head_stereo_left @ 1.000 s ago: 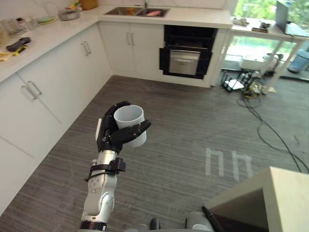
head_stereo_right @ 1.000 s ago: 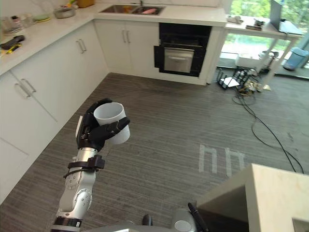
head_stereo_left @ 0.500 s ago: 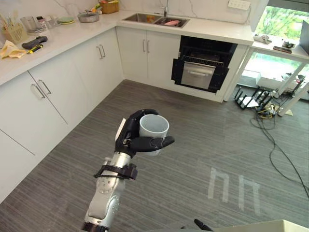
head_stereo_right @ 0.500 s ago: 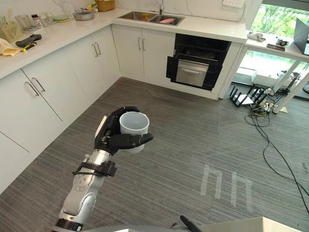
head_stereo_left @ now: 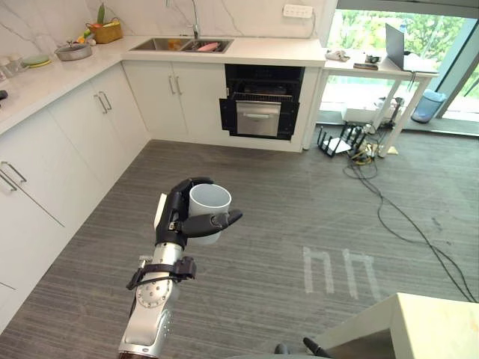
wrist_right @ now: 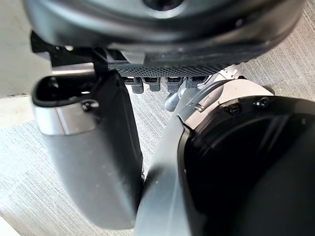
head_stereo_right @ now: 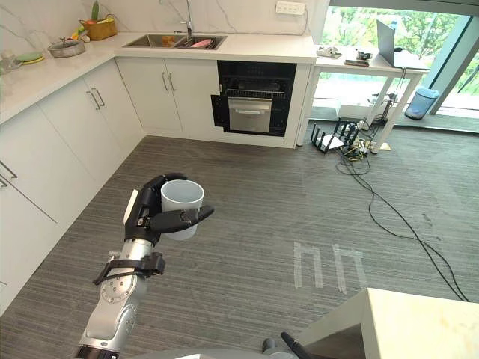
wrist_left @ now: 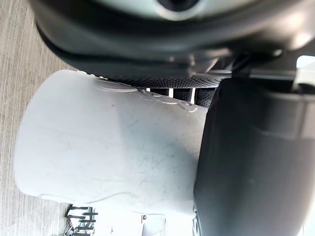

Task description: Walk over to the sink, pick up the cup, carry it to the dishwasher, place the cup inside the dishwasher, then close the dishwasher door

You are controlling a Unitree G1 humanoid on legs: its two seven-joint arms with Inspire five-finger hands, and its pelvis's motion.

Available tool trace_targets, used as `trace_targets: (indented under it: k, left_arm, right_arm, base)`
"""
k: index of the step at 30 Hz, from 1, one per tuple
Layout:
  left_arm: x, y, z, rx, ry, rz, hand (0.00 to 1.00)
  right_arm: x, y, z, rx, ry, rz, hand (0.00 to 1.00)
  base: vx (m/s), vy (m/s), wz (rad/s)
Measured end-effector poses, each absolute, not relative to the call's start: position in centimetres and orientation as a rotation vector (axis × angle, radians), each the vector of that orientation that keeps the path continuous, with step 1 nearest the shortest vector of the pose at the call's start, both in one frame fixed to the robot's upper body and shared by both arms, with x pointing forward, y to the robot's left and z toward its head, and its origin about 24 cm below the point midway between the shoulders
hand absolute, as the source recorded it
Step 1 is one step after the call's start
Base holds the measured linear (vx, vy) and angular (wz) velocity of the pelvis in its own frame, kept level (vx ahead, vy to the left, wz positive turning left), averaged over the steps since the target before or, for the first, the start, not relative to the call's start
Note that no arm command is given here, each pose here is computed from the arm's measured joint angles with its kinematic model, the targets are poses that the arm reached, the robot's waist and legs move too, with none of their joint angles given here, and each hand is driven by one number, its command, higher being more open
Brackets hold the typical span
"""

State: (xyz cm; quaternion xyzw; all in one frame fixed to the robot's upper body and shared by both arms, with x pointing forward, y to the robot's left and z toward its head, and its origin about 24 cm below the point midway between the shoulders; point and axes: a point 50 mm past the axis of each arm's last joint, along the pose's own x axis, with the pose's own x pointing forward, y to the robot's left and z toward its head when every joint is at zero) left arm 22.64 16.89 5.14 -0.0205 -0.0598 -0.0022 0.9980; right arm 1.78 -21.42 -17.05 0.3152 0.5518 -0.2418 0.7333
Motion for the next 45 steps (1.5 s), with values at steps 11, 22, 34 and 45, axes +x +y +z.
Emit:
trace_targets:
  k: [11,22,34,45]
  left_arm:
    - [22.5,16.5,1.3,-0.256,0.124,0.043,0.00]
    - [21.6,15.9,-0.9,-0.531,0.308,0.111,0.00]
    - [21.0,17.4,-0.6,-0.549,0.257,0.162,0.00]
    - [21.1,17.5,2.5,-0.440,0.122,0.066,0.00]
  right_arm:
    - [1.8,-21.0,-17.1,0.693,1.209,-0.516,1.00]
    - [3.4,-22.3,-16.7,0.723,1.075,-0.569,1.00]
    - [11.8,-20.8,-14.7,0.656,0.823,-0.380,1.00]
    - [7.9,-21.8,-14.6,0.540,0.856,-0.434,1.00]
  base:
    - [-0.01,-0.003,0.04]
    - [0.09,-0.110,0.34]
    - [0.26,0.091,-0.34]
    - [0.28,0.091,0.14]
